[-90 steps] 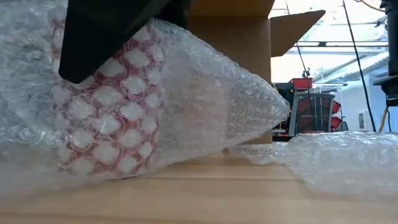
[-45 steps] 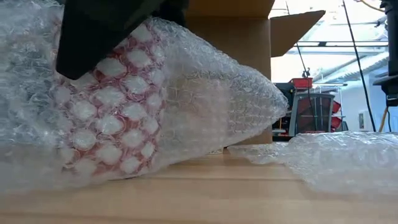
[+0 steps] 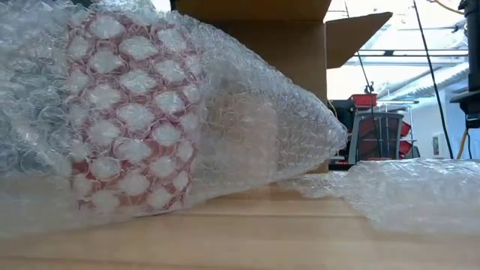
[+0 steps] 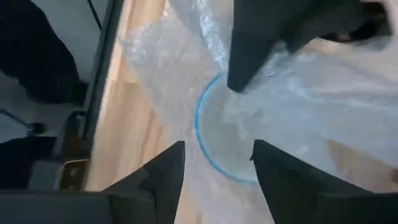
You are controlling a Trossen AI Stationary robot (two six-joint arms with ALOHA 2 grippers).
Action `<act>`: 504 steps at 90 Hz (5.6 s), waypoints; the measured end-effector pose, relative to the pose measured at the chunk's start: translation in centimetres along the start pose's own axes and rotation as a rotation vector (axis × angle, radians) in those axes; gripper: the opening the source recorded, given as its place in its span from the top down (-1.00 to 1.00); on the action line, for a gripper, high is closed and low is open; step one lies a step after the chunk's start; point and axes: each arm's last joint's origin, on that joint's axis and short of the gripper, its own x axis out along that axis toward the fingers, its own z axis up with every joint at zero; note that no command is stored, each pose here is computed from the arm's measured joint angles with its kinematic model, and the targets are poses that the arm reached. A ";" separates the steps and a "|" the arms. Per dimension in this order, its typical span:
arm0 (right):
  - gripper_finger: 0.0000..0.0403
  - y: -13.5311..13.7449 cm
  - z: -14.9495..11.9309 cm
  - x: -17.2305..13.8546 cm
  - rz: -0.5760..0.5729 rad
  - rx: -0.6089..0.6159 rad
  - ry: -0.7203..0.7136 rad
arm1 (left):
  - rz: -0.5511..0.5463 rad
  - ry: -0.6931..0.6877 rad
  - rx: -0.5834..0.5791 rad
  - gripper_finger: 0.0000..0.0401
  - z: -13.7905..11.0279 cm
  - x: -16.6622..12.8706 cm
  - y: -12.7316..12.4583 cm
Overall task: Wrap mug
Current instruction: Wrap the red patterned mug with bubble wrap
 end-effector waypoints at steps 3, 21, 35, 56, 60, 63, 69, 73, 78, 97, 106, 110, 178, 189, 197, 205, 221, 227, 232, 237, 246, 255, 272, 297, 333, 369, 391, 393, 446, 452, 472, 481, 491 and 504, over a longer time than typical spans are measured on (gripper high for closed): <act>0.13 -0.1 0.1 -0.1 -0.032 0.005 -0.016 | 0.000 0.000 0.000 1.00 0.0 0.0 0.0; 0.13 -0.8 0.3 2.8 -0.094 0.021 -0.020 | 0.000 0.001 0.001 1.00 0.0 0.0 0.0; 0.13 -0.4 -0.4 5.8 -0.015 0.023 0.052 | -0.008 -0.007 0.000 1.00 0.0 0.0 0.0; 0.13 -0.8 -0.3 6.7 -0.004 0.033 0.056 | -0.012 -0.013 0.016 1.00 0.1 0.0 -0.1; 0.13 -0.9 -0.3 6.8 -0.003 0.033 0.057 | -0.012 -0.013 0.016 1.00 0.1 0.0 -0.1; 0.13 -0.9 -0.3 6.8 -0.004 0.029 0.057 | -0.012 -0.013 0.016 1.00 0.1 0.0 -0.1; 0.13 -0.9 -0.3 6.6 -0.004 0.020 0.058 | -0.012 -0.013 0.016 1.00 0.1 0.0 -0.1; 0.13 -0.9 -0.3 6.4 -0.002 0.018 0.057 | -0.012 -0.013 0.016 1.00 0.1 0.0 -0.1; 0.13 -1.0 -0.3 5.8 0.004 0.017 0.060 | -0.013 -0.014 0.016 1.00 0.1 0.0 -0.1; 0.13 -1.0 0.8 1.0 0.043 0.055 -0.029 | -0.014 -0.014 0.017 1.00 0.1 0.0 -0.1; 0.13 -0.5 0.9 -0.9 0.069 0.069 -0.061 | -0.015 -0.014 0.017 1.00 0.1 0.0 -0.1; 0.13 -0.1 0.8 -1.3 0.083 0.070 -0.063 | -0.014 -0.014 0.017 1.00 0.1 0.0 -0.1; 0.13 2.1 -1.1 6.1 -0.037 0.045 -0.010 | -0.200 -0.145 -0.030 1.00 1.6 -0.1 -2.1; 0.13 1.9 -1.0 6.2 -0.038 0.048 -0.015 | -0.177 -0.117 -0.021 1.00 1.6 0.8 -2.5; 0.13 1.7 -0.9 6.2 -0.038 0.051 -0.017 | -0.136 -0.077 0.013 1.00 1.2 1.5 -2.3; 0.13 1.6 -0.9 6.2 -0.038 0.048 -0.012 | -0.101 -0.052 0.023 1.00 0.9 1.8 -1.9; 0.13 1.6 -1.1 4.0 -0.031 0.032 0.044 | -0.056 -0.013 0.033 1.00 0.5 1.9 -1.4; 0.13 1.5 -1.1 2.4 -0.021 0.045 0.067 | -0.056 -0.013 0.034 1.00 0.5 1.9 -1.4; 0.13 1.5 -1.3 1.0 -0.001 0.051 0.087 | -0.056 -0.015 0.034 1.00 0.5 1.9 -1.4; 0.13 1.5 -1.3 -0.1 0.020 0.057 0.086 | -0.056 -0.017 0.033 1.00 0.5 1.9 -1.4; 0.13 1.5 -0.7 -1.8 0.017 0.068 0.007 | -0.056 -0.017 0.033 1.00 0.5 1.9 -1.4; 0.13 1.4 0.5 -1.9 -0.041 0.067 -0.128 | -0.056 -0.018 0.033 1.00 0.5 1.9 -1.4; 0.13 0.7 1.1 1.0 -0.076 0.064 -0.150 | -0.056 -0.019 0.033 1.00 0.5 1.9 -1.4; 0.13 1.1 -1.3 2.7 -0.138 0.093 0.049 | -0.059 -0.017 0.033 1.00 0.6 1.9 -1.4; 0.13 1.6 -1.2 2.6 -0.125 0.088 0.024 | -0.108 -0.031 0.036 1.00 1.0 1.7 -1.9; 0.13 1.6 -0.8 2.3 -0.115 0.097 -0.012 | -0.158 -0.097 0.208 1.00 3.7 -1.7 -4.2; 0.13 1.6 -0.7 2.5 -0.112 0.079 -0.015 | -0.110 -0.058 0.363 1.00 4.2 -2.8 -3.9; 0.13 1.6 -0.7 2.5 -0.111 0.078 -0.015 | -0.109 -0.059 0.363 1.00 4.3 -2.8 -3.9; 0.13 1.7 -0.8 2.2 -0.057 0.076 0.005 | -0.101 -0.049 0.365 1.00 4.2 -2.7 -3.8; 0.13 2.0 -0.8 1.5 -0.005 0.083 0.013 | -0.101 -0.050 0.365 1.00 4.2 -2.7 -3.8; 0.13 4.4 -1.5 -0.3 0.014 0.059 -0.015 | -0.094 -0.039 0.343 1.00 4.1 -2.7 -3.7; 0.13 4.8 -1.7 -0.2 -0.076 0.012 -0.044 | -0.090 -0.034 0.344 1.00 4.1 -2.7 -3.7; 0.13 4.0 -1.6 0.0 -0.077 0.026 -0.023 | -0.090 -0.035 0.344 1.00 4.1 -2.7 -3.7; 0.13 4.7 -1.9 -0.1 -0.008 0.001 0.009 | -0.089 -0.032 0.344 1.00 4.1 -2.7 -3.7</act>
